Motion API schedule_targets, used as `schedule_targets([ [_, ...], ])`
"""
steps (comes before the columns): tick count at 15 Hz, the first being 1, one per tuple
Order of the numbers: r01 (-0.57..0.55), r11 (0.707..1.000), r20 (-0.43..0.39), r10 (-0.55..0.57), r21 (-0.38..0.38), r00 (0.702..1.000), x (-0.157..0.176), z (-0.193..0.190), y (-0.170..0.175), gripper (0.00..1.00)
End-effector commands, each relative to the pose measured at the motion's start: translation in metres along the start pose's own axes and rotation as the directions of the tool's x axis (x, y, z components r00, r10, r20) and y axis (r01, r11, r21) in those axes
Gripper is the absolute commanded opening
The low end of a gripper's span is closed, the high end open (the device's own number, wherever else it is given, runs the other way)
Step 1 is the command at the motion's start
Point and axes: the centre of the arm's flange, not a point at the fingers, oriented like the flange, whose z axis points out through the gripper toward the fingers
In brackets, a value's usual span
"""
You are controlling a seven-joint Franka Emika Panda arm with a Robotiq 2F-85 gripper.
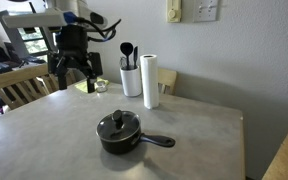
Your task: Uncover the pot
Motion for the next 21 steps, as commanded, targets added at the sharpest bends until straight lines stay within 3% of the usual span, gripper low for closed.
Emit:
schedule_targets([
  [1,-0.014,1.0,0.032,0.013,0.028,0.999,0.014,0.028,0.025,1.0],
  [2,-0.004,1.0,0.024,0.004,0.015,1.0,0.004,0.02,0.012,1.0],
  [6,-0.012,1.0,0.046,0.011,0.024,0.999,0.009,0.032,0.018,1.0],
  [14,0.112,0.993,-0.104,-0.114,-0.03,0.988,0.051,0.084,0.04,1.0],
  [18,0.18,0.984,-0.17,-0.176,0.008,0.97,0.067,0.106,0.059,1.0],
  [21,0.199,0.979,-0.132,-0.191,0.05,0.973,0.073,0.12,0.065,1.0],
])
